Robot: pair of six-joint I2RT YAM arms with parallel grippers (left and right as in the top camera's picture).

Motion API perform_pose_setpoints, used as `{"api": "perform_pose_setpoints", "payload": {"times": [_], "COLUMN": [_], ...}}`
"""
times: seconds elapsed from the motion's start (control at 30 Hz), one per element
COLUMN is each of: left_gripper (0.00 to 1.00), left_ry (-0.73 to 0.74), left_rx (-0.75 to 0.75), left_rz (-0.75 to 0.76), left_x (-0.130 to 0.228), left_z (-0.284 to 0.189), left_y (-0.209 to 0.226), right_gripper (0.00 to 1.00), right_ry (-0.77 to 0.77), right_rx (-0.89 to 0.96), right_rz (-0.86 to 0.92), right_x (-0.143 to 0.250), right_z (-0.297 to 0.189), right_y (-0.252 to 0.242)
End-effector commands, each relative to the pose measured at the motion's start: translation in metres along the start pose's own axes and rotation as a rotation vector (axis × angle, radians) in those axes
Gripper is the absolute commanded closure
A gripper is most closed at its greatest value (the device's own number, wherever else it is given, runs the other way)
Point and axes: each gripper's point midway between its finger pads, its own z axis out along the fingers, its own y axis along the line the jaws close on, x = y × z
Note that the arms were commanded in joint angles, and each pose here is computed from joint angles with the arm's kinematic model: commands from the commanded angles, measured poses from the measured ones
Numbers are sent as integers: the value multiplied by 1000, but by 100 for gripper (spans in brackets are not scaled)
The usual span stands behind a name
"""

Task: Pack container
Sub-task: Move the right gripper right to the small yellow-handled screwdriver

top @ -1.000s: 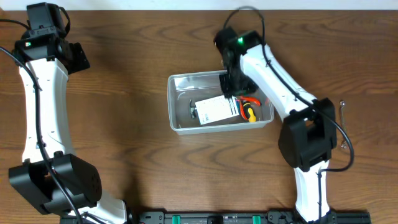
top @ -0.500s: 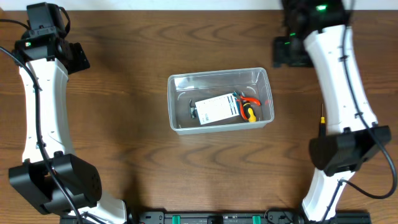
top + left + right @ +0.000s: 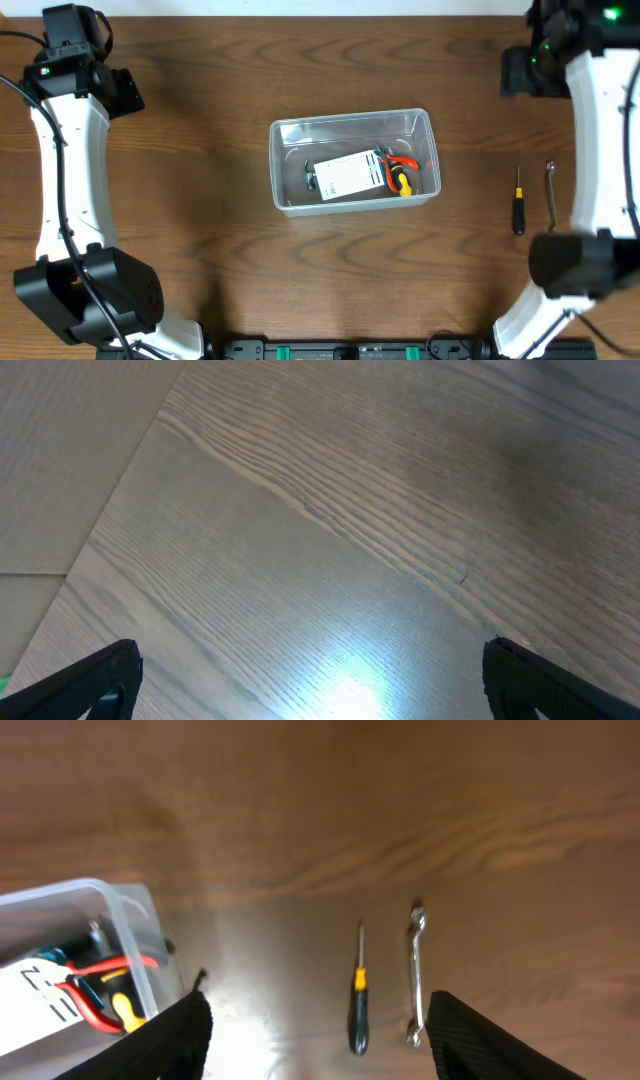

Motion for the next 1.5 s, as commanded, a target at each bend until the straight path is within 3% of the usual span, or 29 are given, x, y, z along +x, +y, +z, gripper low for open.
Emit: {"api": "perform_pose_setpoints", "payload": {"times": [0.0, 0.3, 0.5, 0.73, 1.07, 1.47], "left_gripper": [2, 2, 2, 2, 2, 2], "left_ry": [-39, -39, -39, -39, -39, -39], "left_rx": [0, 0, 0, 0, 0, 0], "left_rz": [-30, -30, -30, -30, -30, -30], "left_x": [-9, -9, -9, -9, -9, -9], "left_z": [-13, -13, -13, -13, -13, -13], "left_y": [6, 6, 6, 6, 6, 6], "right_gripper": [29, 21, 28, 32, 25, 23], "right_ry": [-5, 177, 293, 331, 336, 326], "right_rx": [7, -6, -38, -34, -45, -51], "right_rz": [-28, 59, 167, 189, 149, 134], "right_x": [20, 111, 154, 166, 187, 211], "right_z": [-8, 78, 127, 148, 178, 202], "right_y": [-9, -32, -50, -55, -49, -42]}}
